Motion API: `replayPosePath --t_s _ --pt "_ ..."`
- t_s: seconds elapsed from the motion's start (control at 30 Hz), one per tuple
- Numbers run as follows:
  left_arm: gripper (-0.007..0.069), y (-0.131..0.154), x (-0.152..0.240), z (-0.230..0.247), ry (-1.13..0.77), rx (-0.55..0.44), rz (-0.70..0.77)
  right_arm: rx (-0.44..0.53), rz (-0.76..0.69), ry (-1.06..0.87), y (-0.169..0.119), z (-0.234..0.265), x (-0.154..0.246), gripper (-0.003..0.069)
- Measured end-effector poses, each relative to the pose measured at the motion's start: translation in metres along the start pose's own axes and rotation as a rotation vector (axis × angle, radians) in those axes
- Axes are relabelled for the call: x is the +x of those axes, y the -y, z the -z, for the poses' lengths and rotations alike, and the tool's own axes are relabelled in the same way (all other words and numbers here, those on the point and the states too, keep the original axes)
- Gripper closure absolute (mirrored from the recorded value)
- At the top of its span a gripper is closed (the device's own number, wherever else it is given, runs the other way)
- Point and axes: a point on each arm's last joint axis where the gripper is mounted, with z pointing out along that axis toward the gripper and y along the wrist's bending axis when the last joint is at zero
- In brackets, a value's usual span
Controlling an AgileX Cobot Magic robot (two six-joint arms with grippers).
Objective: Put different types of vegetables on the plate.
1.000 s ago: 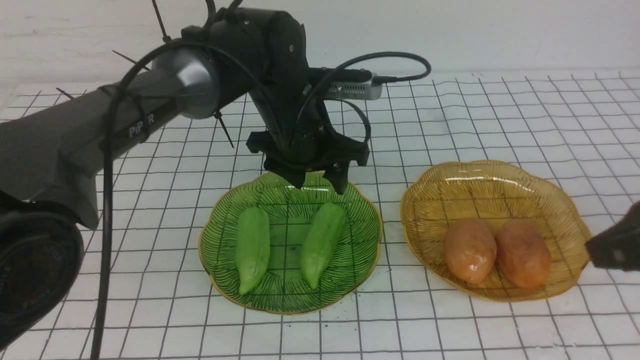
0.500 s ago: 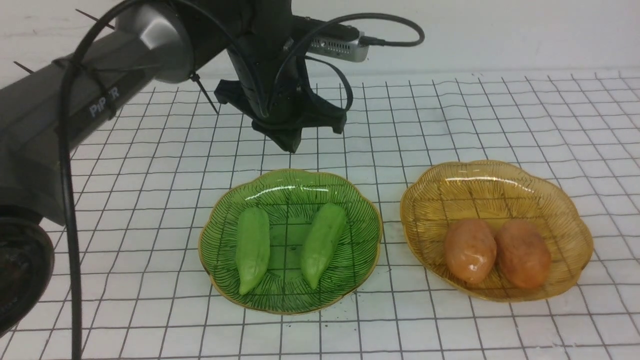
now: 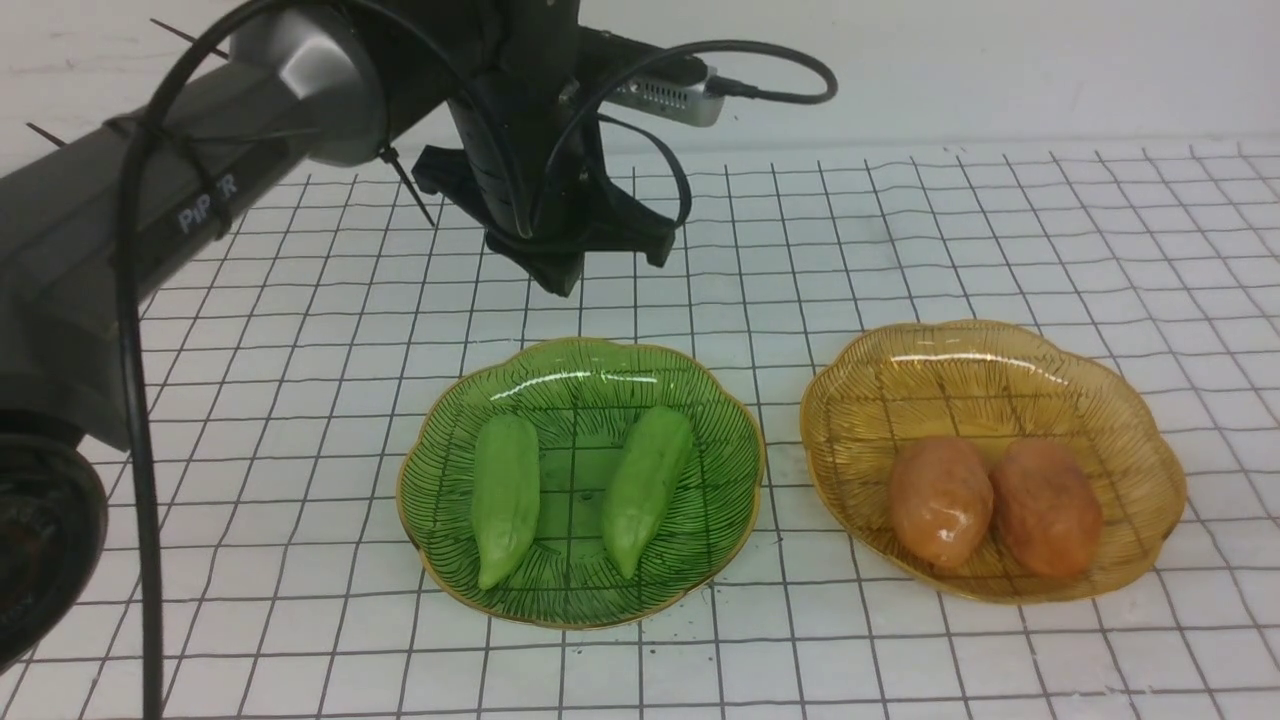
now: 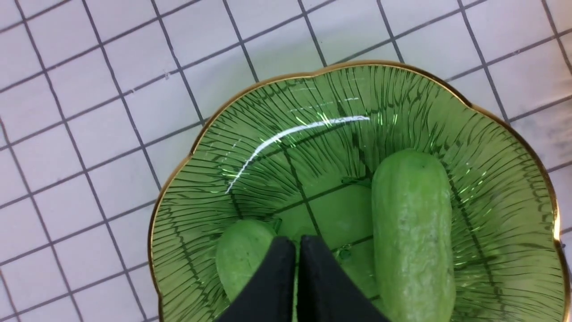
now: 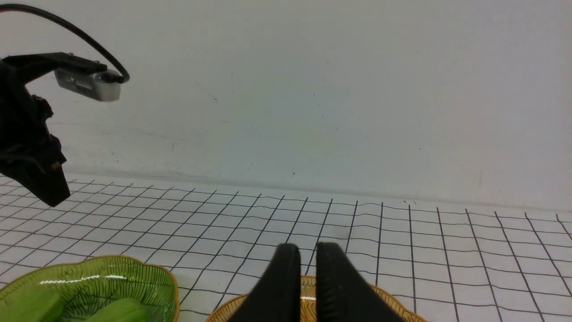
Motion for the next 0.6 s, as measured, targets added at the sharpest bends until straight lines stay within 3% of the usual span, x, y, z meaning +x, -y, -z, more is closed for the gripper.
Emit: replayPosePath --t_s 0.4,0.6 --pt "0.0633 0.0 0.0 -0.004 -0.006 -0.011 -0.005 -0.001 0.0 0.005 0.0 0.003 0.002 0.0613" --pt "0.0633 -0.001 0.0 -0.004 -0.005 -0.019 -0.008 -0.003 0.002 -0.046 -0.001 0.031 0.04 0.0613"
